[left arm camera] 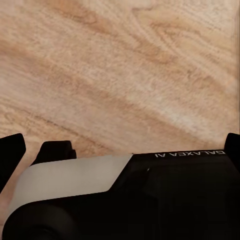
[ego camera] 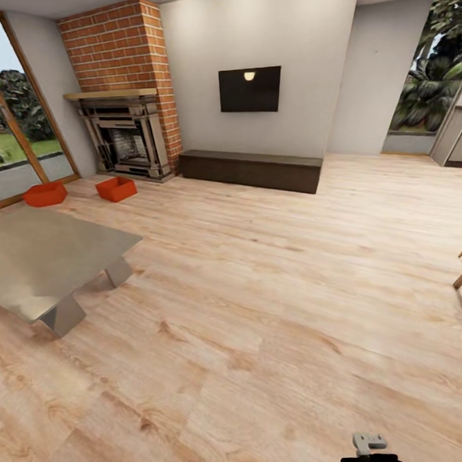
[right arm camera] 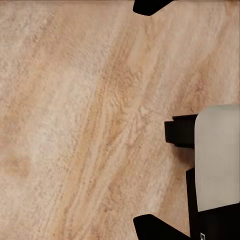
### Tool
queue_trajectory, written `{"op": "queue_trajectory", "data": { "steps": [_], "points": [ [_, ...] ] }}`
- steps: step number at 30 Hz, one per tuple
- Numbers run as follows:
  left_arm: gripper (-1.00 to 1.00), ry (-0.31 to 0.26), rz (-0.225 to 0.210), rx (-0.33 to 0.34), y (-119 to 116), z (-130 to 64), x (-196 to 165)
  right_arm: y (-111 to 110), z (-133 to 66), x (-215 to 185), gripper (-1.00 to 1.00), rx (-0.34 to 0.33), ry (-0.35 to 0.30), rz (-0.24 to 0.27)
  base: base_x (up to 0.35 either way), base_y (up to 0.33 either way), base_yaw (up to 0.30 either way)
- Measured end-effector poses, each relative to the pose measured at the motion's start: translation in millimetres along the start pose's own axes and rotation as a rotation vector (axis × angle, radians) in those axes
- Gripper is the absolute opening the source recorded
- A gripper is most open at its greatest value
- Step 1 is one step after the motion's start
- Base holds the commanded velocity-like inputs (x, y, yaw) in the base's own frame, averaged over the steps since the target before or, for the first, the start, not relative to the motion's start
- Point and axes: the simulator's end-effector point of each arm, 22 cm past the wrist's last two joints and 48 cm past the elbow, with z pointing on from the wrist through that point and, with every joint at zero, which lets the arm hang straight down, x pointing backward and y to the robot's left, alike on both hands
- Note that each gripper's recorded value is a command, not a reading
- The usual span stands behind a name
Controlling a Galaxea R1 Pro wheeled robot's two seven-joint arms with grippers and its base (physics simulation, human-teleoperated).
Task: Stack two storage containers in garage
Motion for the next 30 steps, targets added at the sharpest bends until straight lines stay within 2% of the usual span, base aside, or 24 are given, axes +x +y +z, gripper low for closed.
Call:
{"op": "queue_trajectory", "data": {
  "steps": [11, 30],
  "points": [
    [1.0, 0.0, 0.0, 0.0, 0.2, 0.0, -0.1, 0.1, 0.0, 0.3, 1.0, 0.0, 0.001, 0.001, 0.296, -0.161, 0.217],
    [1.0, 0.0, 0.0, 0.0, -0.1, 0.0, -0.1, -0.4, 0.0, 0.1, 1.0, 0.0, 0.0, 0.001, 0.296, -0.161, 0.011]
  ]
}}
